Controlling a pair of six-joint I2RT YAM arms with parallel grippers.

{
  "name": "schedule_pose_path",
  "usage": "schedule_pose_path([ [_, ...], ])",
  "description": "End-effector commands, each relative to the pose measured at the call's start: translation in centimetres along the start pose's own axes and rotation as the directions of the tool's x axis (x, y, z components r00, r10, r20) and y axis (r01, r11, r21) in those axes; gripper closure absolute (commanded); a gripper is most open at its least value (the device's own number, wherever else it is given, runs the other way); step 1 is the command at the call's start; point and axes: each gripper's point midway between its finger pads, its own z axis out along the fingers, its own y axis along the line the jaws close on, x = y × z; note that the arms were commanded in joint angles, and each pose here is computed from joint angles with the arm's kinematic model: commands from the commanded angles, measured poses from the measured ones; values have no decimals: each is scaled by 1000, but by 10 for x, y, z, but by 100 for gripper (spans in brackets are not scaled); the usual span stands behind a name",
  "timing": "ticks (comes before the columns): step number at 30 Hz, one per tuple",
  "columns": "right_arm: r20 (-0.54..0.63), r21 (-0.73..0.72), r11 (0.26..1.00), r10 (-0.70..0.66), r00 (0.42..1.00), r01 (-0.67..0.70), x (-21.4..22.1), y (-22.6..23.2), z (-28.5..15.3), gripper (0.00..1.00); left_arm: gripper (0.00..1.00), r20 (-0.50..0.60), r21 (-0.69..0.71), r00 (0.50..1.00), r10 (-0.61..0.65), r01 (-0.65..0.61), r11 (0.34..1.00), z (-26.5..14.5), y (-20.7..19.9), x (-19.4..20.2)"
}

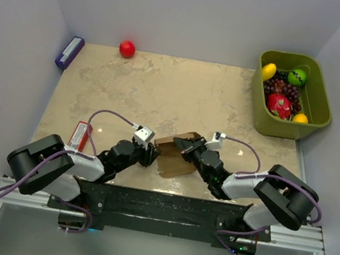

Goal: Fold the paper box

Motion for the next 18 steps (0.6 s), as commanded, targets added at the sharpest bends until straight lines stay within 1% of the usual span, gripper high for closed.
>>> schedule_pose_path([
  [1, -20, 50, 997, -59, 998, 60, 3, -21, -9, 100, 61, 93, -15, 995, 32, -31, 999, 9, 2, -25],
  [7, -22, 105, 991, -84, 996, 86, 2, -40, -17, 100, 61, 103, 7, 994, 35, -36, 999, 8, -1, -24],
  [12, -13, 139, 984, -114, 993, 115, 0, -49, -16, 100, 61, 116, 29, 992, 41, -45, 999, 6, -4, -26],
  [17, -2, 152, 980, -129, 992, 128, -1, -49, -11, 100, 61, 127, 29, 990, 59, -63, 998, 5, -2, -29],
  [18, 5, 143, 982, -125, 992, 123, -2, -42, -8, 100, 60, 127, 28, 990, 67, -71, 997, 4, -1, -29],
])
